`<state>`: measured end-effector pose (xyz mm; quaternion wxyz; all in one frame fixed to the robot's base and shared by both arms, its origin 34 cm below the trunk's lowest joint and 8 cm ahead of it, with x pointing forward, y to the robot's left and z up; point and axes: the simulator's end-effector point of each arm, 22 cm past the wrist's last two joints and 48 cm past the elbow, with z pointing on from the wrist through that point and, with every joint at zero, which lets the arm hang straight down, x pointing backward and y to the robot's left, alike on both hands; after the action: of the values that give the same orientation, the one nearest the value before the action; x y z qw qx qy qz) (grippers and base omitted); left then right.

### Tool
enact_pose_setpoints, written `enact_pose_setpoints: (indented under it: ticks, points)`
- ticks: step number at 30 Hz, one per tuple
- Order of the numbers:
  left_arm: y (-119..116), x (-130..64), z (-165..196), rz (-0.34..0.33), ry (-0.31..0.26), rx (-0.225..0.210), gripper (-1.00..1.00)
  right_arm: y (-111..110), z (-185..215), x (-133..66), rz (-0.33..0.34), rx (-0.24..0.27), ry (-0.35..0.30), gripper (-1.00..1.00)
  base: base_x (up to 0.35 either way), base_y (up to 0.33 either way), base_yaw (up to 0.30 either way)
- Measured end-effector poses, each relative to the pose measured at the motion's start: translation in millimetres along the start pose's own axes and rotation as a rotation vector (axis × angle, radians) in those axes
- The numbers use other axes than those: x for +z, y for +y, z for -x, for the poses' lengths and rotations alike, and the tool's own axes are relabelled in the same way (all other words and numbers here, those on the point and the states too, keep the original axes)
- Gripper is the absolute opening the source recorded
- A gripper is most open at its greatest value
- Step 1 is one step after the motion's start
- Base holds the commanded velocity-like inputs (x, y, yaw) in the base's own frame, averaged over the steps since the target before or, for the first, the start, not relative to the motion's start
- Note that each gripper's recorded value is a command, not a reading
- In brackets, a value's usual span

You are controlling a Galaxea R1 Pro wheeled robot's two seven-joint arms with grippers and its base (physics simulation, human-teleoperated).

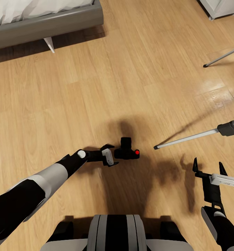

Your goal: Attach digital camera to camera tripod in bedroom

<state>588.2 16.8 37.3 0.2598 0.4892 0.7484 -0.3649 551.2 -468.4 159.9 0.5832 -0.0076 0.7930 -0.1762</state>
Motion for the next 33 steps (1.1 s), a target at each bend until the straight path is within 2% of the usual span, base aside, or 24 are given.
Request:
enact_pose_setpoints:
  ticks: [21,33]
  points:
    - [-1.4,2.4,3.5,-0.002,-0.006,0.001,1.0,6.6,-2.0,-2.6,-0.003,0.015,0.006,1.0,0.0,0.0,0.0]
    - [-1.0,2.2,3.3,-0.001,-0.006,0.001,1.0,21.7,-5.3,-8.4,-0.009,0.047,0.015,1.0,0.0,0.0,0.0]
